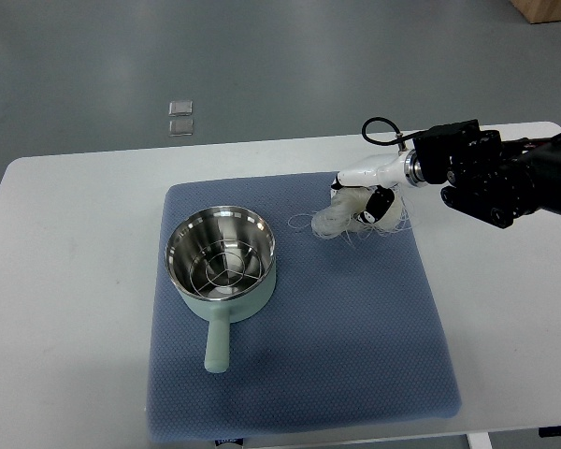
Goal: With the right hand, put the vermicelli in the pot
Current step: 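Close the right hand fingers around the vermicelli bundle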
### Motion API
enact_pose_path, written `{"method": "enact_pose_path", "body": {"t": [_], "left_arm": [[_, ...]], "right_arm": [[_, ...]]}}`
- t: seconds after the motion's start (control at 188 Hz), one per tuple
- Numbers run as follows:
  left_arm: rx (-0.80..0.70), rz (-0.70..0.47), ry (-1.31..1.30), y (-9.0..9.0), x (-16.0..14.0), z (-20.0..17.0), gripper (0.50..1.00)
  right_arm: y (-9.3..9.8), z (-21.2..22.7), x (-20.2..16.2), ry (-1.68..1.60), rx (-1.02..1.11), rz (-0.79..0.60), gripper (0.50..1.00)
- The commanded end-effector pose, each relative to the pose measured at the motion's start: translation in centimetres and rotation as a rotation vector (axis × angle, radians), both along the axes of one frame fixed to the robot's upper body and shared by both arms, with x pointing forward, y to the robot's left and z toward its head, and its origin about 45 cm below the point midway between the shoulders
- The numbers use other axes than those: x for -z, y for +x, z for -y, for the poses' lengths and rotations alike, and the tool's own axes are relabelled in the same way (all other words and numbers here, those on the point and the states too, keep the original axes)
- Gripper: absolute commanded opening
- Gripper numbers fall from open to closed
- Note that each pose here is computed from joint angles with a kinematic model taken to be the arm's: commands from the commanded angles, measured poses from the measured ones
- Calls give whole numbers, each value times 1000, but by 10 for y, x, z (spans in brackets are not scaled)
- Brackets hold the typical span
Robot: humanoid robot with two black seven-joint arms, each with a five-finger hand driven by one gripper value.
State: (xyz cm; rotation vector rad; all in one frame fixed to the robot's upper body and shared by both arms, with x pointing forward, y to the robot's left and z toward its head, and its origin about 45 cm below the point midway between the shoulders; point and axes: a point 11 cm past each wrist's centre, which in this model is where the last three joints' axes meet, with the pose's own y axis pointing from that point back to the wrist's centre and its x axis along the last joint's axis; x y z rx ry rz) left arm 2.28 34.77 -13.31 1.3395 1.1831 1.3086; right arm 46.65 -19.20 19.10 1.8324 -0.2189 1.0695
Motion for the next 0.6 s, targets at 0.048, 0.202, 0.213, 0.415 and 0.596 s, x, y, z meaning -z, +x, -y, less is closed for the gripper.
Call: {"method": "enact_pose_path", "body": {"t": [0.048, 0.202, 0.213, 0.415, 0.596], "left_arm": [[0, 1, 0, 0, 0, 0, 1000], [0, 1, 0, 0, 0, 0, 1000], [0, 1, 0, 0, 0, 0, 1000], [0, 0, 0, 0, 0, 0, 1000], [0, 1, 0, 1, 0, 0, 1000]], "right_arm": [[1, 1, -1, 9, 4, 3, 500], [2, -1, -4, 26, 5, 14, 500], [2, -1, -4, 26, 5, 14, 500], [4, 3, -6, 31, 15, 20, 500], [4, 5, -6, 30, 17, 24, 500]]}}
